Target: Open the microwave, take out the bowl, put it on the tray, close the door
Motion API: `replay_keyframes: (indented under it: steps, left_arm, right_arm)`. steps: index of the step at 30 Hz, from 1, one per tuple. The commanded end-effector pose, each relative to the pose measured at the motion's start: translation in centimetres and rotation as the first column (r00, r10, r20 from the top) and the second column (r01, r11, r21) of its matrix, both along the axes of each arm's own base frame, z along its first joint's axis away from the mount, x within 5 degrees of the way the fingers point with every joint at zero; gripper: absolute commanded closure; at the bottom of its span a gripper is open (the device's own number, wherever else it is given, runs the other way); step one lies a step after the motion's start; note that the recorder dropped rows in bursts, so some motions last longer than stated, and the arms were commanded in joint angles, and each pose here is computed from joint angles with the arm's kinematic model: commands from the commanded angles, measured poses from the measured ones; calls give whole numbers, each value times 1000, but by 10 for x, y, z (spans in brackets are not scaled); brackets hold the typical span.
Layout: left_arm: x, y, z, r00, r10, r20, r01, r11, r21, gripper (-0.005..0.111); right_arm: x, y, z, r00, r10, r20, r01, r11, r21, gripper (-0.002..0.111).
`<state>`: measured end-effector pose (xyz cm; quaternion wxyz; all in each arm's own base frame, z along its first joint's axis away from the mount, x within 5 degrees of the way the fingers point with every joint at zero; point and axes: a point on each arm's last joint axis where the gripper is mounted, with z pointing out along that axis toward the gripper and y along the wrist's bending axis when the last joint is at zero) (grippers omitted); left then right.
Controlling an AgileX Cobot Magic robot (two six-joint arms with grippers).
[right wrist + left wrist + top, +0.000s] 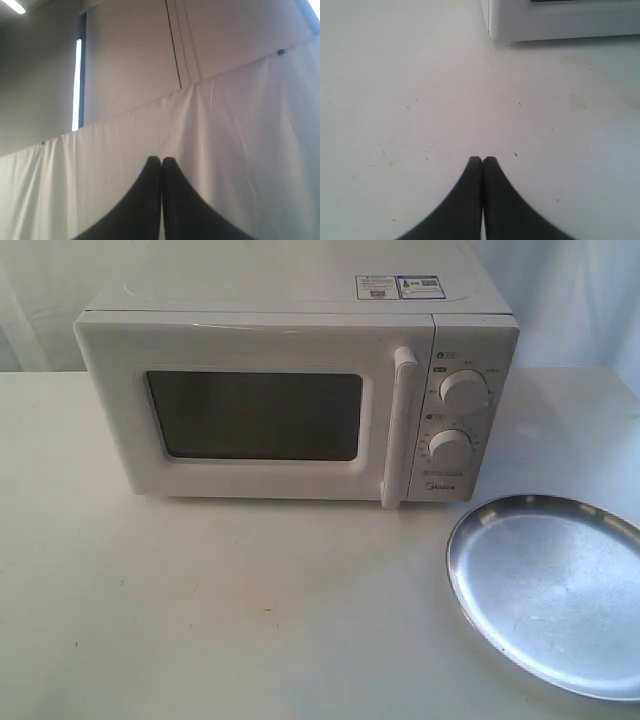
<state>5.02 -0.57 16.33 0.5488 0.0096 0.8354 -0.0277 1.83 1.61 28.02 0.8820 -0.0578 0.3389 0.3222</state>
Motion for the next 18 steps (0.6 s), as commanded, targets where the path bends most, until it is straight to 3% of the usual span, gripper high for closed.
replay_keyframes:
  steps: [1, 4, 9, 13, 15, 18]
  left_arm:
    - [0, 0, -1, 1000, 3, 1, -3, 1000, -10, 107]
    - [0, 0, -1, 1000, 3, 1, -3, 1000, -10, 107]
    - [0, 0, -1, 1000, 3, 1, -3, 1000, -10, 107]
    - [0, 0, -1, 1000, 3, 1, -3, 1000, -10, 107]
    - [0, 0, -1, 1000, 3, 1, -3, 1000, -10, 107]
    - [0, 0, -1, 1000, 3, 1, -3, 1000, -10, 107]
  right_arm:
    - [-7, 5, 14, 999, 47, 23, -45, 997, -55, 108]
    - [-1, 7, 19, 1000, 28, 10, -27, 996, -81, 108]
    - [35, 10, 34, 981, -144, -129, 126, 982, -141, 108]
    - [76, 24, 51, 956, -167, -239, 120, 972, -202, 108]
    - [95, 39, 60, 964, -169, -207, 98, 945, -313, 108]
    - [123, 70, 60, 983, -120, -137, 26, 836, -548, 108]
